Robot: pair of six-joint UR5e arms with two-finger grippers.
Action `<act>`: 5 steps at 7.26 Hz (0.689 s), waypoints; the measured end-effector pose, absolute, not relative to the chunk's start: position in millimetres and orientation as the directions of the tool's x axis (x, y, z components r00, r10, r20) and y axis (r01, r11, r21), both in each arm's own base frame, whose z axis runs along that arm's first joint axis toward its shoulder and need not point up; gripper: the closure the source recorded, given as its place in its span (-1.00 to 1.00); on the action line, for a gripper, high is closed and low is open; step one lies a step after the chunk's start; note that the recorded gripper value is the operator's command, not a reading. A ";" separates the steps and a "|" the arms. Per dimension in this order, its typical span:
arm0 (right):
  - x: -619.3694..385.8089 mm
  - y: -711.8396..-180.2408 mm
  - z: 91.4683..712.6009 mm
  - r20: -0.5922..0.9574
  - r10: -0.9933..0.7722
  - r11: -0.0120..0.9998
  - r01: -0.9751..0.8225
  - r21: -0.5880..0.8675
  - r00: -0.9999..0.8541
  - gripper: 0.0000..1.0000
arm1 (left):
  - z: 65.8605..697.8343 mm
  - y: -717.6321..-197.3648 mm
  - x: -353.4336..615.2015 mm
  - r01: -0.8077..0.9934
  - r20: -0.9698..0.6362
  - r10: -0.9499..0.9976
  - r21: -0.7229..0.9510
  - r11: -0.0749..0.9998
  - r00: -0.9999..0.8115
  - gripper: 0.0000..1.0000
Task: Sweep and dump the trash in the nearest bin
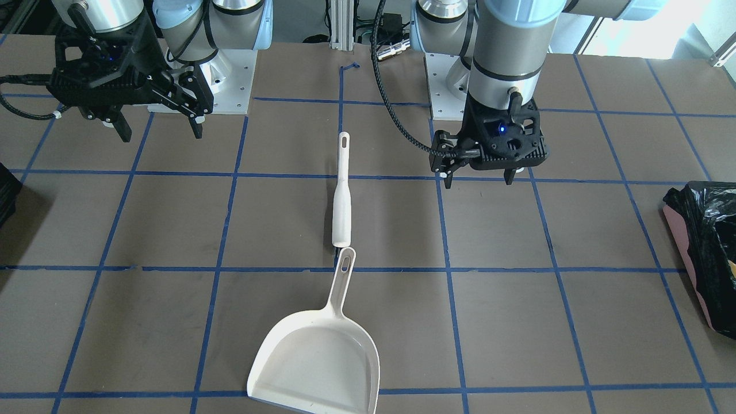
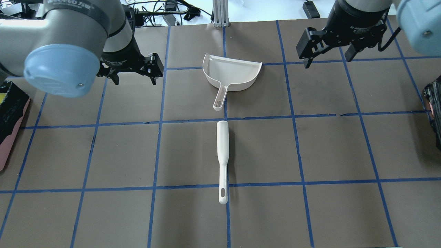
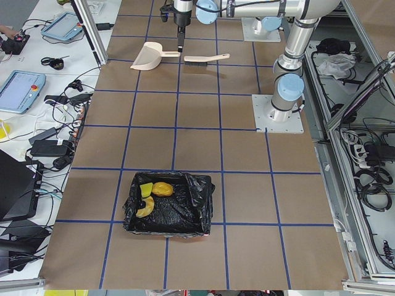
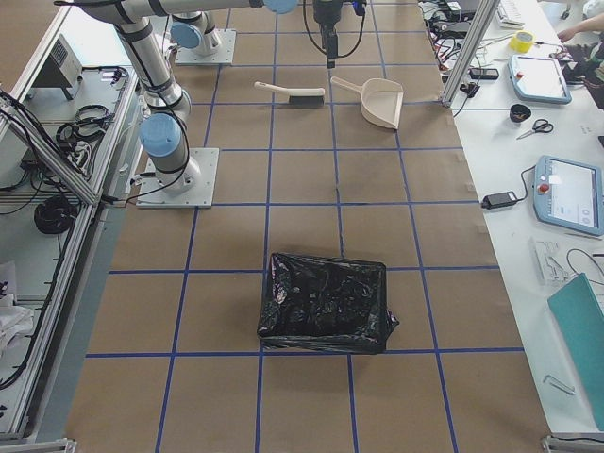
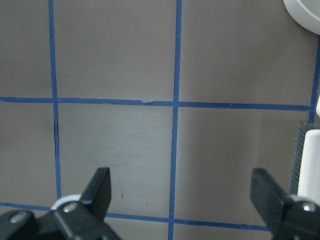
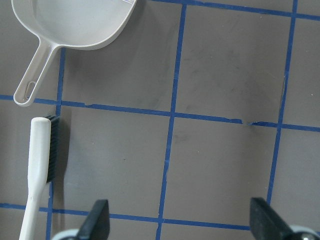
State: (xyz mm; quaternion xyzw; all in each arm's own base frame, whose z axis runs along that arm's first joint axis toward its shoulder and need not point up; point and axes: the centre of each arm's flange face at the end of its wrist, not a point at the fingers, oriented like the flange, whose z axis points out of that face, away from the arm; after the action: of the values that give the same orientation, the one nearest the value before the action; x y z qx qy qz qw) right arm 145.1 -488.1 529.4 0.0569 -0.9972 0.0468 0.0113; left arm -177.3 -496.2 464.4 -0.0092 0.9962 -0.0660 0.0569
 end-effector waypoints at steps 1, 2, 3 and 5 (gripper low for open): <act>145.1 -488.0 529.3 0.028 -0.112 0.989 -0.115 -0.092 -0.993 -1.00 | 478.3 -481.2 -176.0 -0.001 -0.105 -0.017 -0.149 0.989 -0.994 -1.00; 145.1 -488.1 528.8 0.028 -0.112 0.989 -0.115 -0.091 -0.993 -1.00 | 490.6 -467.2 -174.4 0.014 -0.097 -0.001 -0.151 0.988 -0.995 -1.00; 145.1 -488.2 528.5 0.028 -0.112 0.989 -0.115 -0.090 -0.993 -1.00 | 499.2 -457.1 -168.6 0.027 -0.076 0.017 -0.137 0.990 -0.997 -1.00; 145.1 -488.2 528.4 0.028 -0.112 0.989 -0.115 -0.090 -0.993 -1.00 | 509.2 -446.6 -147.7 0.044 -0.030 0.042 -0.094 0.995 -0.999 -1.00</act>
State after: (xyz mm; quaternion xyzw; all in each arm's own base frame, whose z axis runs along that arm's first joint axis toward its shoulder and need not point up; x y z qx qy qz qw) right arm 145.1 -488.2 528.4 0.0569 -0.9973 0.0458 0.0113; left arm -147.7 -446.6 509.2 0.0216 0.9985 -0.0475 0.0141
